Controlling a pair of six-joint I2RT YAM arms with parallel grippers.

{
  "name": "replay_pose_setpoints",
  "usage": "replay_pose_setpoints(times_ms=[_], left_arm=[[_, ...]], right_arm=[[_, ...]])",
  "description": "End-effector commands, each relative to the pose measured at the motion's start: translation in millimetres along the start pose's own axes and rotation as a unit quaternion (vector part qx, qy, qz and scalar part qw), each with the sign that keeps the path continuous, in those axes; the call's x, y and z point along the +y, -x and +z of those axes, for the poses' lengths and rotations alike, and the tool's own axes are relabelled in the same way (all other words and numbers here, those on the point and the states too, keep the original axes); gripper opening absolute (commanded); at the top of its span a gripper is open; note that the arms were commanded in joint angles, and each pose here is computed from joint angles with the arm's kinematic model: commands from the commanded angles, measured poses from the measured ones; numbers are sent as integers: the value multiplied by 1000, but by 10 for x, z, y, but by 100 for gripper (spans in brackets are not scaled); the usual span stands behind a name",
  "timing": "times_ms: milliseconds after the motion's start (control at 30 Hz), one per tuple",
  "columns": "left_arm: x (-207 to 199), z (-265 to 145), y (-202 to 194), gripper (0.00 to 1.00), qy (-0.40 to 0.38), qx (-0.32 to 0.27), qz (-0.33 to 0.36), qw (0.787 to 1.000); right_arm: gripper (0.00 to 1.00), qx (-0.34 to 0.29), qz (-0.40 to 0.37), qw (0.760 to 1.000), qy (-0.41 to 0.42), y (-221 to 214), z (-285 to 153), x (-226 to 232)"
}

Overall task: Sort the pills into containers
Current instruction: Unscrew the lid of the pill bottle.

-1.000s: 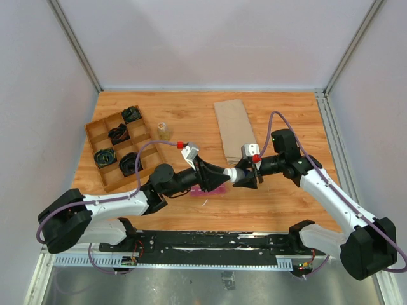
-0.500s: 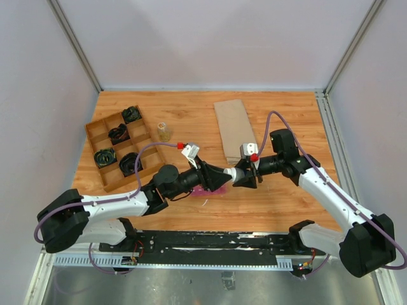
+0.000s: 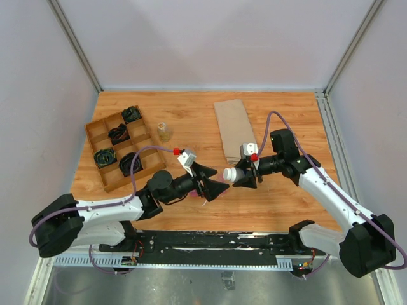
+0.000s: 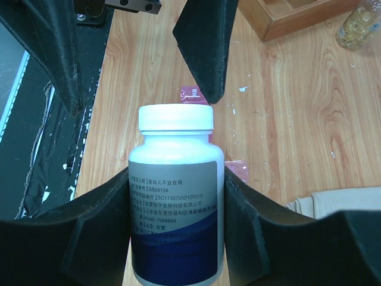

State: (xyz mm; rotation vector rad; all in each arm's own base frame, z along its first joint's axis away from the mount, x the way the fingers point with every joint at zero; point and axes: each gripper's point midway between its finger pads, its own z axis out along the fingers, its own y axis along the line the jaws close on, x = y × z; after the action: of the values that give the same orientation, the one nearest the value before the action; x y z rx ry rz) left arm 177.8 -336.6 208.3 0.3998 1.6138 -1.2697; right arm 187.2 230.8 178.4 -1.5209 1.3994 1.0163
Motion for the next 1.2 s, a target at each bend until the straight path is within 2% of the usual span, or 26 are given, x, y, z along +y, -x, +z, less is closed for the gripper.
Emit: replay_pose_setpoints(times_ms=[0,133,267,367,567,733,900,1167], left_arm=[[-52,-162,-38,99,-37,-10,69,997],[-122,-368,-14,99,-80,-41,153,984],[-134,-509,-20,99,-114,-59,302,945],[-144,-536,-23,99,-140,-65,357,921],[-202,-449,144,99,-194,-75,368,906],[-185,-206,177,99,-205,-47,375,903],[-134,-11,148,91,-205,-22,368,906],[-123,40,137,77,-205,-15,361,910]], right_arm=[[1,-13,-13,1000,-3,127,-47,-15],[1,-16,-15,1000,3,135,-45,8],[1,-20,-18,1000,9,143,-44,33],[1,-22,-23,999,15,149,-45,63],[1,-28,-27,999,24,165,-45,100],[1,-28,-28,999,24,166,-47,103],[1,-29,-29,999,25,171,-47,108],[1,-31,-29,999,27,177,-46,115]])
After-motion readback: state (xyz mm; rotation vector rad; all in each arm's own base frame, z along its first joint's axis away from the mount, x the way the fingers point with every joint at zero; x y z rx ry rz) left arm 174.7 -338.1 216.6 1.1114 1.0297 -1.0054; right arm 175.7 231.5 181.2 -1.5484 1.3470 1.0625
